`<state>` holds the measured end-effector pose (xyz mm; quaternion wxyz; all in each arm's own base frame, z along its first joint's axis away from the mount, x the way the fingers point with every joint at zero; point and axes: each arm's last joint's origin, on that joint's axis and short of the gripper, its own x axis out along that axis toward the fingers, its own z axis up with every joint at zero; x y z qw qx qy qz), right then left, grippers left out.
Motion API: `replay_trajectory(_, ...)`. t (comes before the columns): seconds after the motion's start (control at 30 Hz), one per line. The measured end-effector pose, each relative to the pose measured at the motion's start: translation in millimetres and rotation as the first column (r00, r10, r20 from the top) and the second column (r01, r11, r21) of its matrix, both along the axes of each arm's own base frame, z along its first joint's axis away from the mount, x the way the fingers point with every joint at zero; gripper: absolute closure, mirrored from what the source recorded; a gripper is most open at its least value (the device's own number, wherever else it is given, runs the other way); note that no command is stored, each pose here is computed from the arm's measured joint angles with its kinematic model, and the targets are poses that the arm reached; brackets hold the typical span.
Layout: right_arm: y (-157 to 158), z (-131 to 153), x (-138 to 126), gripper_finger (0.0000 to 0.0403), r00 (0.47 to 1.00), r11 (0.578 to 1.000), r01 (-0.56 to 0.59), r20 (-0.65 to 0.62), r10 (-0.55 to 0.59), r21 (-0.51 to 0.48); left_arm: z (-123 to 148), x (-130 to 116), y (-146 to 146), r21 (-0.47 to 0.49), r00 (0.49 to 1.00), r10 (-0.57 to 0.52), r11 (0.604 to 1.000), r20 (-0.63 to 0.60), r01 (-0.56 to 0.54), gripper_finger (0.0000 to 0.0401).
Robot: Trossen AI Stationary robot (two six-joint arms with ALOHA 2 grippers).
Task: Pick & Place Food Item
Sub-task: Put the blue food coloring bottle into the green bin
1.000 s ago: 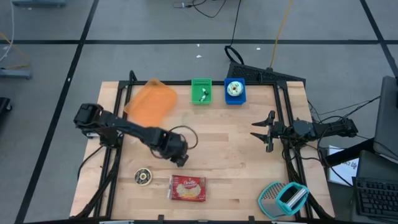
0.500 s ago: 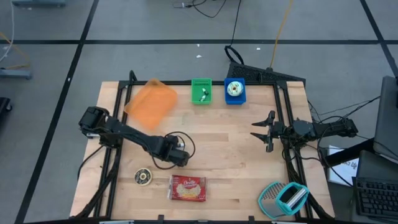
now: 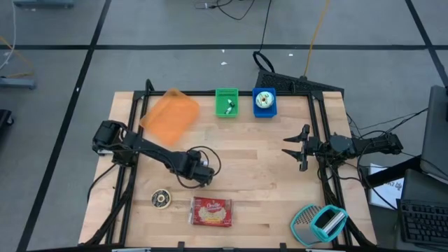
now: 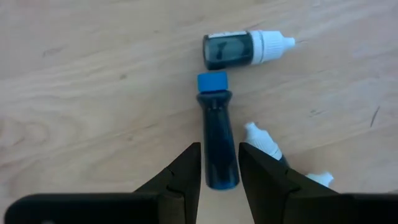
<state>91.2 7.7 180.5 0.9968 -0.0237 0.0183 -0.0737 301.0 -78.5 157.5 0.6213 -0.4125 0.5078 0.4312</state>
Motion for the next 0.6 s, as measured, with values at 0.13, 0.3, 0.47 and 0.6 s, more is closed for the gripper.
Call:
replay_trajectory(0.13,0.0,0.0,0.0,0.0216,1.0,1.0,0.0,0.0,0.0,0.0,0.1,0.0,-0.2,0.018,1.0,-0.022,1.0,0.002,0.022,0.0293)
replay_trajectory(0.3,0.0,0.0,0.0,0.0216,1.0,1.0,0.0,0.0,0.0,0.0,0.1,0.5,-0.3,0.018,1.0,-0.022,1.0,0.008,0.022,0.0292)
replay_trajectory(0.47,0.0,0.0,0.0,0.0216,1.0,1.0,0.0,0.0,0.0,0.0,0.1,0.5,-0.4,0.018,1.0,-0.023,1.0,0.008,0.023,0.0258)
replay_trajectory(0.6,0.0,0.0,0.0,0.0216,1.0,1.0,0.0,0.0,0.0,0.0,0.1,0.5,-0.4,0.017,1.0,-0.026,1.0,0.007,0.026,0.0203)
